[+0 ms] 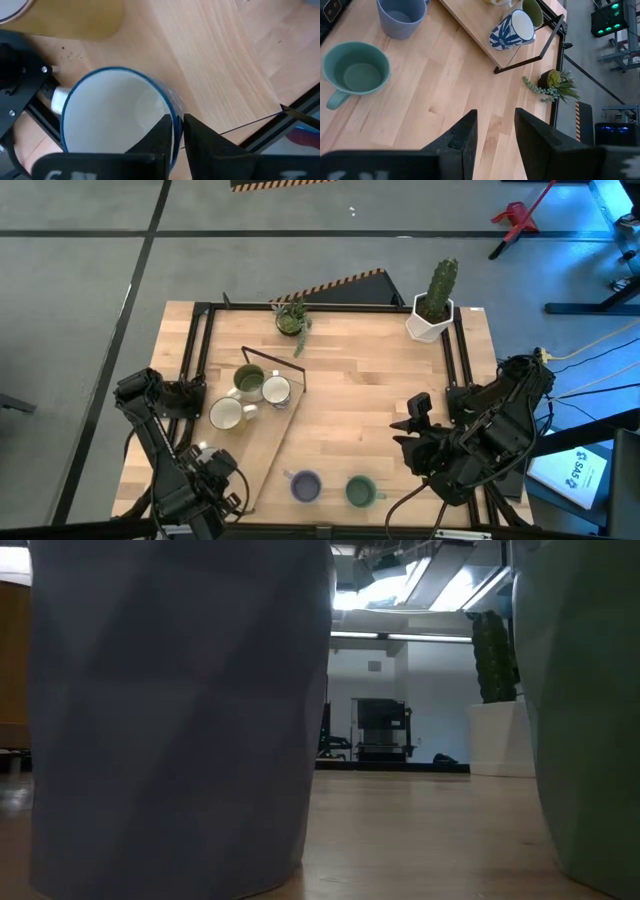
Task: Place coffee mugs
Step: Put the blue patterned mug on the shelf, then put the purple mug on the shelf
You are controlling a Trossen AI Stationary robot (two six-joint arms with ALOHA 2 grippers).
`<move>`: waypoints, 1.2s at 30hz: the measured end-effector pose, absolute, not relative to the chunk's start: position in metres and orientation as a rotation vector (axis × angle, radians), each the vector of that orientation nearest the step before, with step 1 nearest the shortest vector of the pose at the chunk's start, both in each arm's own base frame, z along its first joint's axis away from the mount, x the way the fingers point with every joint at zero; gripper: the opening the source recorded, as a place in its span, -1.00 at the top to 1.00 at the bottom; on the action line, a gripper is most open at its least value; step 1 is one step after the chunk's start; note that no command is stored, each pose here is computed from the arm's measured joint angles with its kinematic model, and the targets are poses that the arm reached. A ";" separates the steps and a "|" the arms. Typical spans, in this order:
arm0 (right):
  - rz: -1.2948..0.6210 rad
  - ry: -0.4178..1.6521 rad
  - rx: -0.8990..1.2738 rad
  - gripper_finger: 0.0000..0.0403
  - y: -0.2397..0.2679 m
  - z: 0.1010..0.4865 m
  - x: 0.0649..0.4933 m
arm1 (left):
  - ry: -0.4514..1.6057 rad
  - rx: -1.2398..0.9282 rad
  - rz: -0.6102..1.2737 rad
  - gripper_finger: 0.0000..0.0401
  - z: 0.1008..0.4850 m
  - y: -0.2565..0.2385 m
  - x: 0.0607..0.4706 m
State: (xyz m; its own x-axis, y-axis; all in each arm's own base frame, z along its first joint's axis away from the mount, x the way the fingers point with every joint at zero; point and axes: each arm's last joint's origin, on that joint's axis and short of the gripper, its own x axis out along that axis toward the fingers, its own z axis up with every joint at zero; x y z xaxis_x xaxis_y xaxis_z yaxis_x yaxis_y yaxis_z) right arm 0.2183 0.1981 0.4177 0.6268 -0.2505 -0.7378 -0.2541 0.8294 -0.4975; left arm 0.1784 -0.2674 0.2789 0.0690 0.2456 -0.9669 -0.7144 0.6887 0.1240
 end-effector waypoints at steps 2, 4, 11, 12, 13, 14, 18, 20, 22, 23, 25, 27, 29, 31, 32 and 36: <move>0.003 0.909 -0.614 0.43 0.198 0.418 0.218 | 1.314 -0.440 0.758 0.77 0.279 -0.267 0.178; 0.004 0.910 -0.614 0.43 0.198 0.418 0.218 | 1.315 -0.439 0.758 0.76 0.279 -0.267 0.178; 0.005 0.910 -0.613 0.43 0.198 0.418 0.218 | 1.284 -0.425 0.754 0.75 0.281 -0.266 0.179; 0.005 0.910 -0.614 0.43 0.198 0.418 0.218 | 1.279 -0.429 0.749 0.75 0.283 -0.266 0.179; 0.005 0.910 -0.613 0.43 0.198 0.418 0.218 | 1.275 -0.433 0.741 0.75 0.285 -0.265 0.178; 0.005 0.910 -0.614 0.43 0.198 0.418 0.218 | 1.275 -0.434 0.731 0.75 0.287 -0.264 0.178; 0.006 0.911 -0.613 0.43 0.198 0.418 0.218 | 1.274 -0.439 0.701 0.75 0.295 -0.260 0.175; 0.013 0.916 -0.610 0.43 0.198 0.418 0.218 | 1.264 -0.450 0.691 0.75 0.300 -0.257 0.173; 0.017 0.917 -0.606 0.43 0.199 0.417 0.218 | 1.261 -0.463 0.681 0.75 0.304 -0.255 0.172; 0.019 0.913 -0.602 0.43 0.199 0.418 0.218 | 1.259 -0.472 0.674 0.75 0.306 -0.254 0.172; 0.022 0.895 -0.584 0.43 0.200 0.418 0.220 | 1.248 -0.502 0.649 0.74 0.311 -0.253 0.171; 0.027 0.870 -0.563 0.43 0.203 0.420 0.222 | 1.233 -0.536 0.622 0.74 0.318 -0.251 0.170; 0.038 0.845 -0.558 0.43 0.205 0.421 0.224 | 1.212 -0.568 0.593 0.74 0.326 -0.250 0.170; 0.039 0.818 -0.553 0.43 0.206 0.422 0.226 | 1.189 -0.609 0.554 0.74 0.337 -0.249 0.170; 0.041 0.812 -0.558 0.43 0.206 0.423 0.227 | 1.180 -0.622 0.523 0.74 0.342 -0.249 0.170; 0.045 0.809 -0.548 0.42 0.204 0.423 0.230 | 1.090 -0.665 0.400 0.74 0.368 -0.249 0.172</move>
State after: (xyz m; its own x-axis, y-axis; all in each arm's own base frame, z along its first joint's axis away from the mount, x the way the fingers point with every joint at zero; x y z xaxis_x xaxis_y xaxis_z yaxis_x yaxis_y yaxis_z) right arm 0.2303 0.2043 0.4232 0.6968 -0.1663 -0.6977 -0.2430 0.8605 -0.4477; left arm 0.1720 -0.2491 0.3684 0.4203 -0.0208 -0.9072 -0.6025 0.7412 -0.2961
